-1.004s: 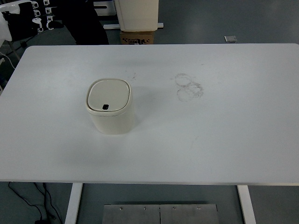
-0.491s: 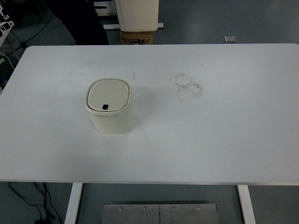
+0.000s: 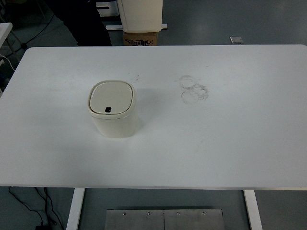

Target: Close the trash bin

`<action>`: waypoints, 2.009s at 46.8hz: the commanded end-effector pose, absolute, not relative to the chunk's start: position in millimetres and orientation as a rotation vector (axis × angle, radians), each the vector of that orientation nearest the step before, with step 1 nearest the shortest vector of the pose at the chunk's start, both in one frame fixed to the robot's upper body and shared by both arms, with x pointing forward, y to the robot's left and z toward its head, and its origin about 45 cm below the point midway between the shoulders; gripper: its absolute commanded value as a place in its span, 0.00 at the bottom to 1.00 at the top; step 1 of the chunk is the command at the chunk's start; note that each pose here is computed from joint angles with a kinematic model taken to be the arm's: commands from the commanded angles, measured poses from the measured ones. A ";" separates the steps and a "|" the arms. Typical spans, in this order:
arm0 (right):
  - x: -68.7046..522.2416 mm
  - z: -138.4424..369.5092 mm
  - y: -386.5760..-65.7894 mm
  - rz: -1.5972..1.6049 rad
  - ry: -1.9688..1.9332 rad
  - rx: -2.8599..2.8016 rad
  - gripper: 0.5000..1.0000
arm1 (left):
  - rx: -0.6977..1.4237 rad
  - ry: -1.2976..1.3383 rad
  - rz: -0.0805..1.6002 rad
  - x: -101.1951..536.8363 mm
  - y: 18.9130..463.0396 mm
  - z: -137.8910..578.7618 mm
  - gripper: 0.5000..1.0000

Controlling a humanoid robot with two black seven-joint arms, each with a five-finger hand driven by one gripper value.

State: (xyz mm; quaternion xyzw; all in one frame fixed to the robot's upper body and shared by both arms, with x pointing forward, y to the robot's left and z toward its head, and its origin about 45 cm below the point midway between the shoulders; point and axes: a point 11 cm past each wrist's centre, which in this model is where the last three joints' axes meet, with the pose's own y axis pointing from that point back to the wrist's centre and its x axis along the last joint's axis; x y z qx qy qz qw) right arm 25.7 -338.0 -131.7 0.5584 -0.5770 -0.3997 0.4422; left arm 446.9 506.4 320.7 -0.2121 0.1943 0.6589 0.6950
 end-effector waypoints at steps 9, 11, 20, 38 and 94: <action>25.7 -131.7 -338.0 -0.991 -1.432 1.386 0.98 | -0.533 0.477 1.564 440.5 523.8 301.0 1.00; 25.7 -131.7 -338.0 -0.991 -1.432 1.386 0.98 | -0.536 0.484 1.567 439.0 524.3 297.2 1.00; 25.7 -131.7 -338.0 -0.991 -1.432 1.386 0.98 | -0.539 0.543 1.536 443.8 502.3 273.6 1.00; 25.6 -131.7 -338.0 -0.992 -1.431 1.385 0.98 | -0.587 0.619 1.478 441.3 477.0 241.6 1.00; 25.7 -131.7 -337.9 -0.989 -1.430 1.388 0.98 | -0.598 0.672 1.466 428.2 462.3 205.0 1.00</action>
